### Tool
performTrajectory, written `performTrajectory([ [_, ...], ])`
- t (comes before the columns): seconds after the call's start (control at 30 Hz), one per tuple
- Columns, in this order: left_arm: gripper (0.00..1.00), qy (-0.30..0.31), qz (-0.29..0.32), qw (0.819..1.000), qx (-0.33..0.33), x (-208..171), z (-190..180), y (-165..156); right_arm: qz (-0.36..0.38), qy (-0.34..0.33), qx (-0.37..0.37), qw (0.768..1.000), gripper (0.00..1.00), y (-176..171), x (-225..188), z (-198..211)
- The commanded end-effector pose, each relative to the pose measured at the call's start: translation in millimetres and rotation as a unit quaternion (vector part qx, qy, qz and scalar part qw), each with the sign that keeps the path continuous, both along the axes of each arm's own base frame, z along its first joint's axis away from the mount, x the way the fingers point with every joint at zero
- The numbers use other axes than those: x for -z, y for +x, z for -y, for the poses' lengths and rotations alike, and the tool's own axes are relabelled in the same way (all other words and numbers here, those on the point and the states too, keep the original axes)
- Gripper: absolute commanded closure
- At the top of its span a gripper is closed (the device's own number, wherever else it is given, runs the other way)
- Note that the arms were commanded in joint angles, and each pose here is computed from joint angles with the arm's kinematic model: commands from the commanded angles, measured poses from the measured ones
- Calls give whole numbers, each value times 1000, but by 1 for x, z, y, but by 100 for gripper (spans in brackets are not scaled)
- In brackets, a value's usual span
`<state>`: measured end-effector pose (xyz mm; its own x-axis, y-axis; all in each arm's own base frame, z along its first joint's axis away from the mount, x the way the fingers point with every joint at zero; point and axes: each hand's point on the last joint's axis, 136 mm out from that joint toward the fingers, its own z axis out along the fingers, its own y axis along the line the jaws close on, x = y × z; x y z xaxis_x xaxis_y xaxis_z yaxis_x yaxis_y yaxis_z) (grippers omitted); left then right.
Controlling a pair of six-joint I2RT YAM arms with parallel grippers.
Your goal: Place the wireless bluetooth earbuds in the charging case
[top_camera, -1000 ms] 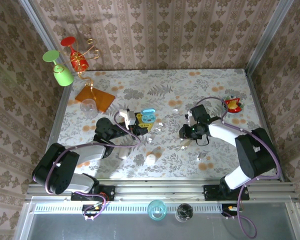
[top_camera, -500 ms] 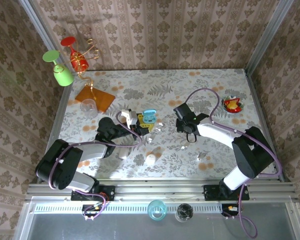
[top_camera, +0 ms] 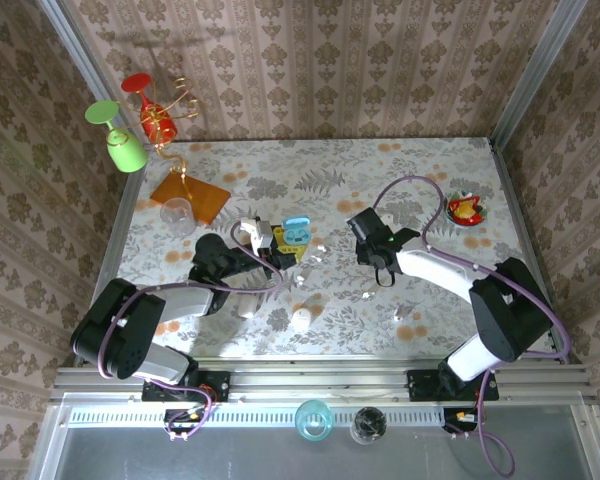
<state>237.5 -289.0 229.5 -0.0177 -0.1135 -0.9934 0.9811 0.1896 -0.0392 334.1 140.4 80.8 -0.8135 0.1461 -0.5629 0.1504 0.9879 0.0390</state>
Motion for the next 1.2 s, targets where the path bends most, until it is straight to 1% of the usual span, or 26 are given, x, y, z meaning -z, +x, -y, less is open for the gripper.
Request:
performTrajectory([
  [0.0,71,-9,25,1000,-1,-10,-1,1,45,37,-45,997,79,2,-23,-13],
  [0.13,71,-8,26,1000,0,-10,-1,1,101,91,-121,983,81,-6,-54,-33],
  [0.23,72,-7,25,1000,0,-8,-1,2,143,130,-168,967,80,-14,-83,-45],
  [0.3,71,-6,26,1000,4,-8,-1,1,169,157,-198,953,80,-20,-107,-54],
  [0.47,71,-5,27,1000,6,-7,0,1,210,214,-265,916,80,-34,-155,-78],
  [0.67,71,-2,17,1000,12,-4,1,3,241,243,-332,879,80,-47,-194,-103],
  [0.8,71,-2,15,1000,18,-4,2,4,251,251,-356,864,80,-51,-209,-118],
  [1.0,72,-3,19,1000,19,-6,2,3,249,260,-393,846,79,-57,-219,-145],
  [1.17,72,-4,17,999,28,-7,2,0,240,261,-412,839,79,-56,-216,-162],
])
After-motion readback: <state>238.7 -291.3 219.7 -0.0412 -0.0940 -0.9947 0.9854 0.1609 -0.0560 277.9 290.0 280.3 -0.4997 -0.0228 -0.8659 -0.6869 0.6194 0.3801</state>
